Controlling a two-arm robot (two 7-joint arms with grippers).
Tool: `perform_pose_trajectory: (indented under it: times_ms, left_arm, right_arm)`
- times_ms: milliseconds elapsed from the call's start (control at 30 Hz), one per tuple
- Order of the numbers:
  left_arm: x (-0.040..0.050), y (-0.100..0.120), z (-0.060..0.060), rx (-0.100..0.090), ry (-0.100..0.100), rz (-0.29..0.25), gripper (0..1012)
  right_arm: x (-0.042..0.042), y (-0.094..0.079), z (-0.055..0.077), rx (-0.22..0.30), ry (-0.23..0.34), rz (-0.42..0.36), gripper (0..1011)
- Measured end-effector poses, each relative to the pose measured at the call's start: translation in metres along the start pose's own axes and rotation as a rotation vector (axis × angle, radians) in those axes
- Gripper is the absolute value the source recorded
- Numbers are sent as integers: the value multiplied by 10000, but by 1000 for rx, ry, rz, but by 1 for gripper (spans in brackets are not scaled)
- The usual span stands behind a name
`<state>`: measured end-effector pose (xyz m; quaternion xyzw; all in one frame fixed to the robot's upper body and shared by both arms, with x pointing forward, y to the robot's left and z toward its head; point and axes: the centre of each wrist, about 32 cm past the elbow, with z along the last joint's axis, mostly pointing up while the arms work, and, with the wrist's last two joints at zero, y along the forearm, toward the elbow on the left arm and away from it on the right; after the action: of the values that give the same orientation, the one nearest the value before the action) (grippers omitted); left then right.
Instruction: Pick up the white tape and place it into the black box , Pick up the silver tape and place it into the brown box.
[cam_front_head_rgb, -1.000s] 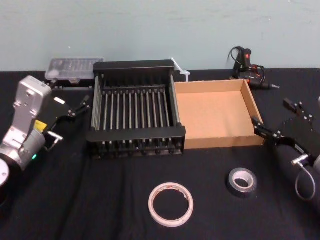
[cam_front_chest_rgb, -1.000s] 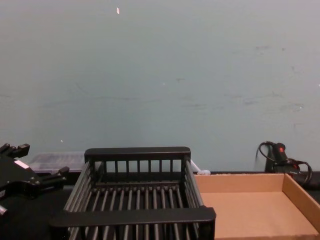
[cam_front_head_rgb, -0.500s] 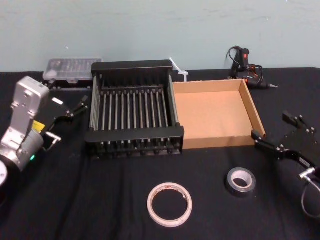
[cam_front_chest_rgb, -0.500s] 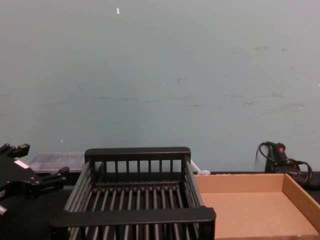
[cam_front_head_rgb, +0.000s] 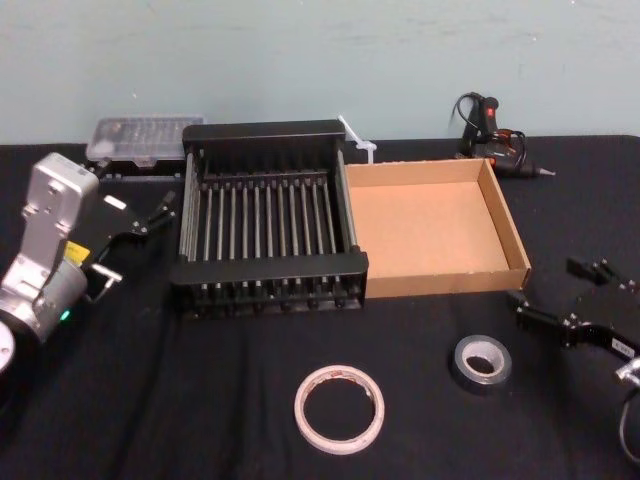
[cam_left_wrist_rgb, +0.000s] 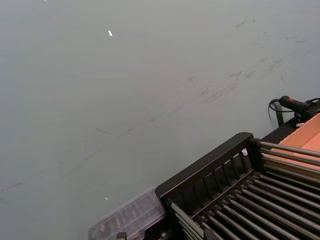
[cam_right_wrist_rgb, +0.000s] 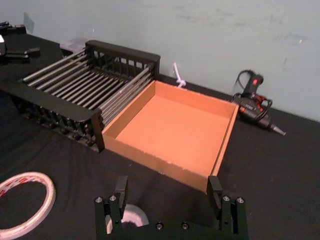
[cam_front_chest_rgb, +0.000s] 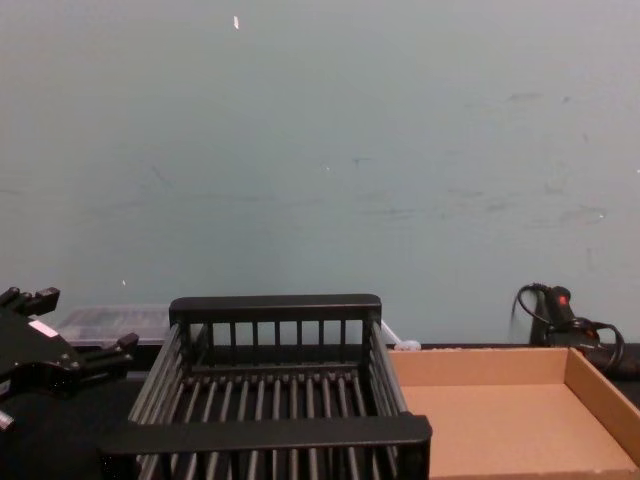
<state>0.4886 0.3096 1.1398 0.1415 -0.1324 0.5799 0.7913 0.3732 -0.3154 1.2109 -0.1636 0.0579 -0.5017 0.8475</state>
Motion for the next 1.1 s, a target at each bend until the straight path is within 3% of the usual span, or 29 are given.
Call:
perform_pose_trajectory:
  times_ms: [300,667,1100]
  left_arm:
    - [0,0,0,0,0,0,1001]
    - [0,0,0,0,0,0,1001]
    - [0,0,0,0,0,0,1001]
  right_arm:
    - [8,0,-50,-60,32,19,1002]
    - [-17,86,-236,-91,-12,49,1002]
    - [18,226,-392,-141,-2,37,1002]
